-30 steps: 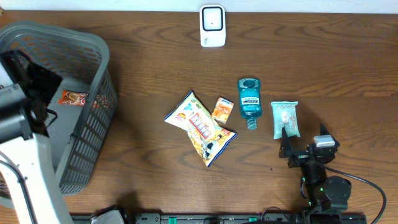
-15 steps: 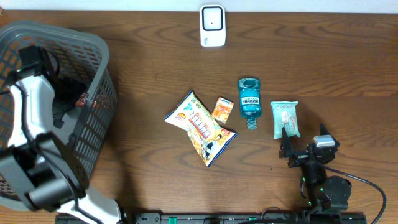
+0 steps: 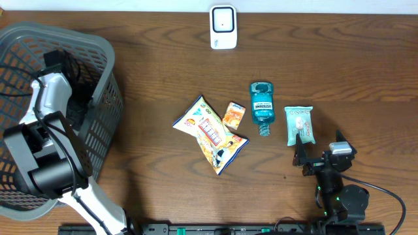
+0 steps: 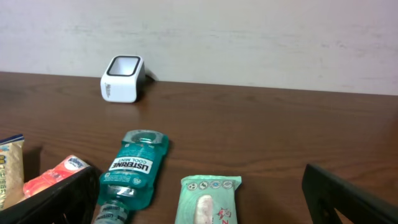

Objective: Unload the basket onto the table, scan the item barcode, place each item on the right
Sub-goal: 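Reach the left gripper into the basket and grasp the red Top bar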

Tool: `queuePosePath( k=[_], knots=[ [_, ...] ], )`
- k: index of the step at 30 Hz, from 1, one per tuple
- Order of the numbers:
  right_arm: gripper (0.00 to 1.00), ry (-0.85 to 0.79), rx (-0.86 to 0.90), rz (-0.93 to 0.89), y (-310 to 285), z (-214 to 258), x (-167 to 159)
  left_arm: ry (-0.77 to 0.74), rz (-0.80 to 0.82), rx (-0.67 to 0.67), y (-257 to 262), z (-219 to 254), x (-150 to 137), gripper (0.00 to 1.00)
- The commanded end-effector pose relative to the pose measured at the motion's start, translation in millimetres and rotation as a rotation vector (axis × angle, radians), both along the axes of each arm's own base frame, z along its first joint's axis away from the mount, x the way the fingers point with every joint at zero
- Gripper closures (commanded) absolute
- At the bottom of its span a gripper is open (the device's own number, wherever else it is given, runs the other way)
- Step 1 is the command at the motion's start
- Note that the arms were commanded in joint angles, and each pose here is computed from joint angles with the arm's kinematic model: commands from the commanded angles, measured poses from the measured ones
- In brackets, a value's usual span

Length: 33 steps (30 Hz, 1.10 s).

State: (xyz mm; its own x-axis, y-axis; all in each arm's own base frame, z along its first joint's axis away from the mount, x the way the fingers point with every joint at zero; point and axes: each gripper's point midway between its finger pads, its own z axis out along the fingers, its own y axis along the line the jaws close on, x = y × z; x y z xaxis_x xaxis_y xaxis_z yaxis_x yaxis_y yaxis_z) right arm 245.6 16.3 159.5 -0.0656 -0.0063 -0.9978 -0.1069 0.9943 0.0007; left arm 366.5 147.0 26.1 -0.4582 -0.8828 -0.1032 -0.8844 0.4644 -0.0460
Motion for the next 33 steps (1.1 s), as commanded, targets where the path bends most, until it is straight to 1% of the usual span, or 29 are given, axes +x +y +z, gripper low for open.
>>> queuePosePath(
  k=[1,2,3,4,6,7,9,10,13,19,21,24,25,26,27,28,29,33],
  knots=[
    [0.01,0.0,0.01,0.01,3,0,0,0.083,-0.018,-0.02,-8,-23,-12,0.47],
    [0.01,0.0,0.01,0.01,3,0,0,0.11,-0.015,-0.001,-5,-23,-17,0.73],
    [0.01,0.0,0.01,0.01,3,0,0,0.129,-0.014,0.014,-3,-23,-22,0.86],
    [0.01,0.0,0.01,0.01,3,0,0,0.154,-0.013,0.035,1,-22,-27,0.92],
    [0.01,0.0,0.01,0.01,3,0,0,0.256,0.046,0.147,18,-17,-50,0.92],
    [0.01,0.0,0.01,0.01,3,0,0,0.321,0.113,0.227,28,-11,-66,0.92],
    [0.01,0.0,0.01,0.01,3,0,0,0.422,0.244,0.338,40,2,-96,0.92],
    [0.01,0.0,0.01,0.01,3,0,0,0.474,0.319,0.368,40,8,-112,0.93],
    [0.01,0.0,0.01,0.011,3,0,0,0.536,0.403,0.372,34,16,-131,0.93],
    [0.01,0.0,0.01,0.01,3,0,0,0.502,0.418,0.377,35,26,-129,0.93],
    [0.01,0.0,0.01,0.01,3,0,0,0.449,0.378,0.377,38,33,-120,0.93],
    [0.01,0.0,0.01,0.01,3,0,0,0.397,0.375,0.38,39,45,-116,0.92],
    [0.01,0.0,0.01,0.01,3,0,0,0.386,0.378,0.38,39,49,-116,0.76],
    [0.01,0.0,0.01,0.01,3,0,0,0.374,0.381,0.378,38,54,-116,0.32],
    [0.01,0.0,0.01,0.01,3,0,0,0.369,0.384,0.369,36,56,-117,0.17],
    [0.01,0.0,0.01,0.01,3,0,0,0.369,0.385,0.358,35,57,-118,0.07],
    [0.01,0.0,0.01,0.01,3,0,0,0.373,0.386,0.343,32,56,-118,0.01],
    [0.01,0.0,0.01,0.01,3,0,0,0.386,0.387,0.3,24,41,-124,0.01]
  ],
)
